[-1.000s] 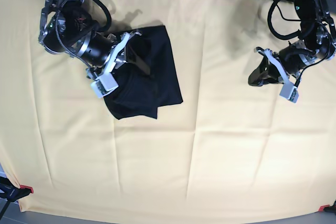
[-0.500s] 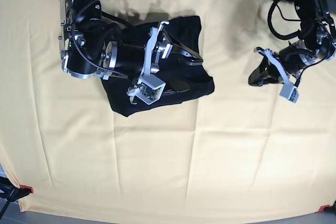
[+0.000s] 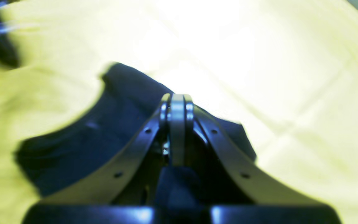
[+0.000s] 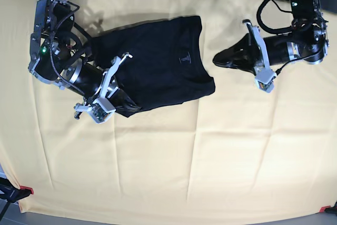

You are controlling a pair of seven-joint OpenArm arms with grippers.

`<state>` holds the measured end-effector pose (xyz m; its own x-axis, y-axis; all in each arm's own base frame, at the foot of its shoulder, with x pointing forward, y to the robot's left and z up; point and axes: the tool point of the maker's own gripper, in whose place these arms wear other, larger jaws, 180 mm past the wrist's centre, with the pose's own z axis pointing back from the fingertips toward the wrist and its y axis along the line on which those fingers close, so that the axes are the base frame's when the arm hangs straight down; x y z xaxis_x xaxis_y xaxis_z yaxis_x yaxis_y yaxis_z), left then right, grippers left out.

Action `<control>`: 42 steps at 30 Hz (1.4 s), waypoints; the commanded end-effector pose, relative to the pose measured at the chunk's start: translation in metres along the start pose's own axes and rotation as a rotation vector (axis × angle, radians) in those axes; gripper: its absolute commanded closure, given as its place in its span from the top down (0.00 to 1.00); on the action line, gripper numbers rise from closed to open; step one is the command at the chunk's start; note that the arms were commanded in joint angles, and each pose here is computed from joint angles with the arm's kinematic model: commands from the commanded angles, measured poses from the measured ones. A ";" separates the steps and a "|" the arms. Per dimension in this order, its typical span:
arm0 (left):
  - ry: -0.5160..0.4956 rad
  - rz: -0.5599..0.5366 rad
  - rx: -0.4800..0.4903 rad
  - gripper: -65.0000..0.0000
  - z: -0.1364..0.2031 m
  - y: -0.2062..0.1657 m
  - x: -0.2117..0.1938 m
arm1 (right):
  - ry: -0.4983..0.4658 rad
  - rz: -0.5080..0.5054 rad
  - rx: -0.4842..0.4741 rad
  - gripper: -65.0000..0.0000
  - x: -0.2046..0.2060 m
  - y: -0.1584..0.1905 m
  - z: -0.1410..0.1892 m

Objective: Fold the T-shirt properly
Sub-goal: 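Grasp the folded bundle with both grippers and square it up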

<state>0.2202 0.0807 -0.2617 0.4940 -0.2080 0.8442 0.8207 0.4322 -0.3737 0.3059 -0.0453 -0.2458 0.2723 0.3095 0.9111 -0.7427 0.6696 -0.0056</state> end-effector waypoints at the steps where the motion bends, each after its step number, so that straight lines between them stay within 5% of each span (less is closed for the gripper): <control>1: -0.016 -0.061 -0.048 0.00 -0.003 -0.014 0.012 | -0.054 0.022 0.004 0.00 0.014 -0.005 0.000; 7: 0.132 -0.187 -0.204 0.00 -0.054 -0.069 -0.012 | 0.017 -0.048 0.008 0.00 -0.006 -0.041 -0.025; 12: 0.226 -0.295 -0.209 0.00 -0.085 -0.084 -0.040 | 0.125 -0.065 0.076 0.00 -0.025 -0.046 -0.062; 18: 0.280 -0.343 -0.101 0.00 -0.109 -0.077 -0.059 | 0.262 0.059 0.106 0.00 -0.039 -0.043 -0.081; 28: 0.317 -0.343 0.096 0.00 -0.119 -0.006 -0.058 | 0.423 0.082 0.096 0.00 -0.089 -0.054 -0.053; 42: 0.227 -0.355 0.258 0.00 -0.124 0.101 -0.021 | 0.528 -0.113 0.244 0.00 -0.132 -0.016 -0.010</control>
<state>0.3150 0.0092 -0.3681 0.2778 -0.5245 0.8048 0.8835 0.4683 0.0002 0.2919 -0.0858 -0.3692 0.5860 0.5488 0.5961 -0.7823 0.5748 0.2399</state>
